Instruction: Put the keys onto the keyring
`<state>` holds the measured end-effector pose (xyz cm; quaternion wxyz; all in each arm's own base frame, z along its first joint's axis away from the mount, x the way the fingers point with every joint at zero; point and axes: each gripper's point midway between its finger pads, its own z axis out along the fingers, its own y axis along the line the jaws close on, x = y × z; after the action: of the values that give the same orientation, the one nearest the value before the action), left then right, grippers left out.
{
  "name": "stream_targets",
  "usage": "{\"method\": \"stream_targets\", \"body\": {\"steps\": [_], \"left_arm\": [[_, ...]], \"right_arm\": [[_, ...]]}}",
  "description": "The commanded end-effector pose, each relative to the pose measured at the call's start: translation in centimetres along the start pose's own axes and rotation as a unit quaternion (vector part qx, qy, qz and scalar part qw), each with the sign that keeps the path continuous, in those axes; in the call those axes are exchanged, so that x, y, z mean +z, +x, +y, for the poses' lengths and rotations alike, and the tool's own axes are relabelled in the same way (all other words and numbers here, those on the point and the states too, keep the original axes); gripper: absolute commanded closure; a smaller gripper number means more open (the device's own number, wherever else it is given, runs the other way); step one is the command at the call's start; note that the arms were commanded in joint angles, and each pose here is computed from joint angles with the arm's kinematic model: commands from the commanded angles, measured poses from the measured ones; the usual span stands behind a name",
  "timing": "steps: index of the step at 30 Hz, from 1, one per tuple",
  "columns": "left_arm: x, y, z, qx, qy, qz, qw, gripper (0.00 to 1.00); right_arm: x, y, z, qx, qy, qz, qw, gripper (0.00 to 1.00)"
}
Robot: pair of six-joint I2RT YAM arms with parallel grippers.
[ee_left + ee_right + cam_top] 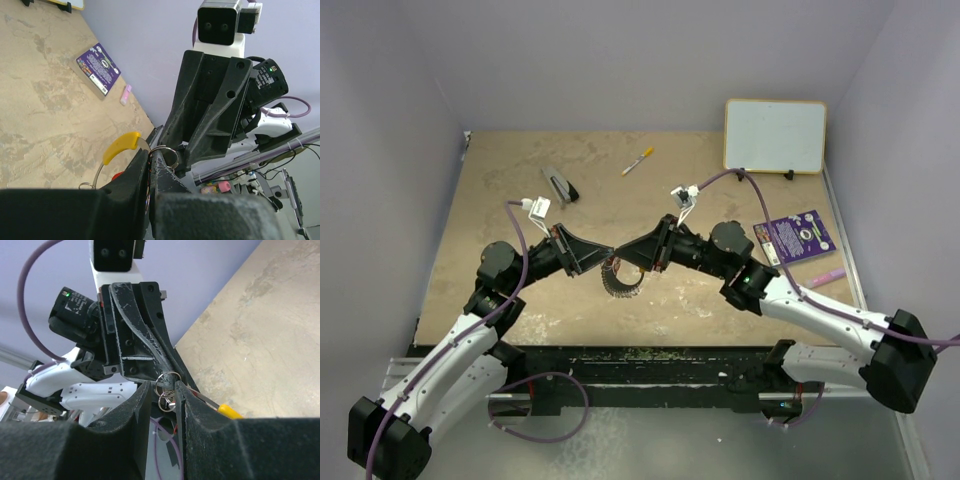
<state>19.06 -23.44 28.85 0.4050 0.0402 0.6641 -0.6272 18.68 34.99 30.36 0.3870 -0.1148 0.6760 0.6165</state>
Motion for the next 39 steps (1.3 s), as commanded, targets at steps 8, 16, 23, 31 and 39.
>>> {"method": "stream_targets", "body": {"steps": [8,16,23,31,39], "left_arm": [[0.1,-1.4,-2.3,0.036,0.032,-0.016,0.999,0.96],[0.1,-1.4,-2.1,0.035,0.029,-0.015,0.999,0.96],[0.2,-1.5,-2.1,0.038,0.029,-0.016,0.999,0.96],[0.2,-1.5,-2.1,0.037,0.028,-0.017,0.999,0.96],[0.2,-1.7,-2.4,0.039,0.031,-0.016,0.999,0.96]], "right_arm": [[1.0,-1.9,3.0,-0.023,-0.057,-0.008,0.998,0.69],[0.6,-2.1,3.1,-0.024,-0.049,-0.013,0.998,0.7],[-0.5,-2.8,3.2,-0.031,-0.032,-0.026,0.999,0.7],[-0.1,-2.4,3.1,-0.03,-0.038,-0.014,0.999,0.7],[0.5,-2.0,3.0,-0.028,-0.047,-0.004,0.999,0.7]]}}
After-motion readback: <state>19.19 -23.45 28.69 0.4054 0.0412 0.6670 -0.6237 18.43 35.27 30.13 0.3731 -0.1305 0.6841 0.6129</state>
